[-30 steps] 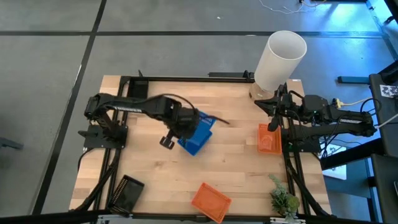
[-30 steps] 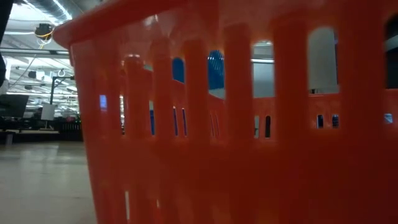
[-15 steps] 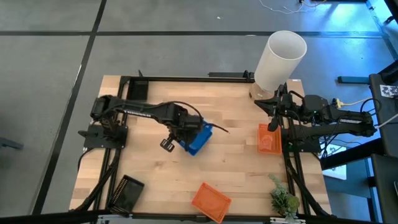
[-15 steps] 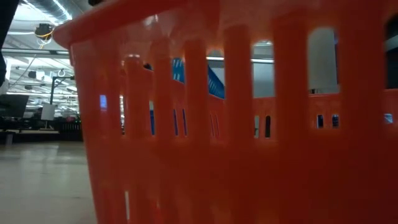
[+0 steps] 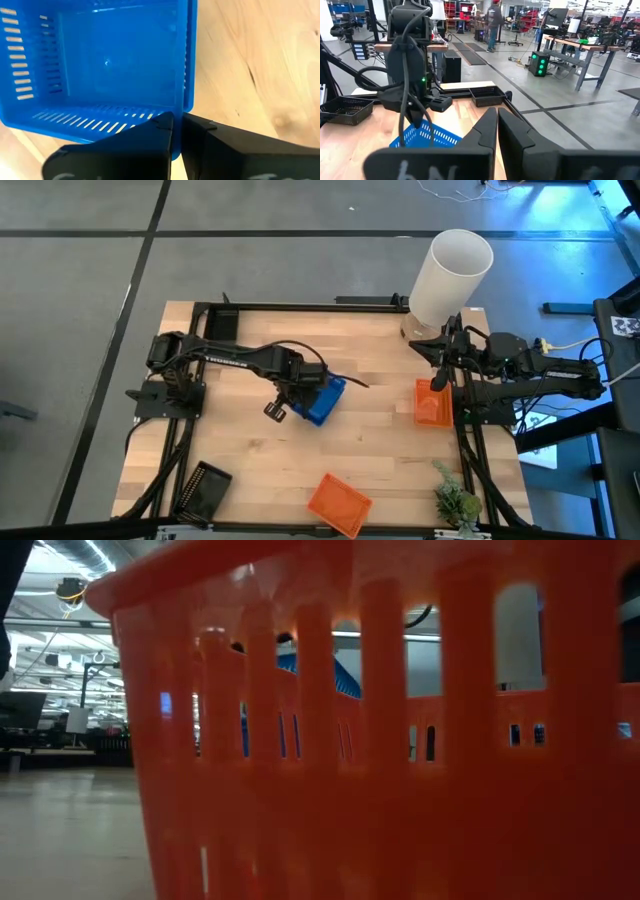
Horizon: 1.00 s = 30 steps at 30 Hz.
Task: Stack baskets by color
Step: Stack the top blue bin on the bottom blue bin
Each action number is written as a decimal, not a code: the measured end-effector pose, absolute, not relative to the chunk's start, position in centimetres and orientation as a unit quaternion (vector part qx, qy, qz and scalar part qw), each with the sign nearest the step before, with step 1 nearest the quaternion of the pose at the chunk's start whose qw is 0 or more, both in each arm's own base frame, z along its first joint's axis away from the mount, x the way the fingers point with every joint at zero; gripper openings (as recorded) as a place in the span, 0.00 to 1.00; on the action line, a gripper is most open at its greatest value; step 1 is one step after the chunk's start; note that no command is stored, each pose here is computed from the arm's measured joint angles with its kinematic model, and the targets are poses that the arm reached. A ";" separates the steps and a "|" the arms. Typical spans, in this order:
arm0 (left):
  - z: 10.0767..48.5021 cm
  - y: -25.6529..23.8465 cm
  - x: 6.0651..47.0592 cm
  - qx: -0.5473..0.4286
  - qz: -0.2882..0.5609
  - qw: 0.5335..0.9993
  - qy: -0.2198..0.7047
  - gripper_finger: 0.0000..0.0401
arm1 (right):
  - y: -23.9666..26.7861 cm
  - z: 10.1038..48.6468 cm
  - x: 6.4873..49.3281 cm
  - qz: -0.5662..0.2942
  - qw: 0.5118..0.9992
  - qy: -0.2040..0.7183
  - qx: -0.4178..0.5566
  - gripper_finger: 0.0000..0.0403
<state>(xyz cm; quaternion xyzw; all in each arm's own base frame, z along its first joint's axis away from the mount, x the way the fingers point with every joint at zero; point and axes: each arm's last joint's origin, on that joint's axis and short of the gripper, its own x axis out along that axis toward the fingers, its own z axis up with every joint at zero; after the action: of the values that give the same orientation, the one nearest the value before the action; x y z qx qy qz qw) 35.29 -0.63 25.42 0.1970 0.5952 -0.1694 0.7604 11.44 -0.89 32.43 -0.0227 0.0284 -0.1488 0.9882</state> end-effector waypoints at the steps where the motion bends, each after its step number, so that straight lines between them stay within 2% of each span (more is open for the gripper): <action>1: 25.3 -0.5 35.3 0.191 -0.163 0.764 0.595 0.03 | -0.9 32.4 11.4 -0.149 0.988 0.028 -0.023 0.04; 17: 25.2 -0.3 36.0 0.131 -0.080 0.799 0.581 0.19 | -0.9 32.4 11.4 -0.149 0.988 0.028 -0.023 0.04; 23: 26.0 -0.2 36.0 0.103 -0.037 0.800 0.589 0.19 | -0.9 32.4 11.4 -0.149 0.988 0.028 -0.023 0.04; 30: 29.2 -0.3 36.2 0.079 -0.038 0.815 0.573 0.20 | -0.9 32.4 11.4 -0.149 0.988 0.028 -0.023 0.04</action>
<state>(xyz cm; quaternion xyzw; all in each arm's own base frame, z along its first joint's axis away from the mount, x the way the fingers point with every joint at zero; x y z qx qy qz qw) 36.23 -0.34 29.20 0.0794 0.5732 -0.0376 0.8147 11.44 -0.89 32.43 -0.0227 0.0284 -0.1488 0.9882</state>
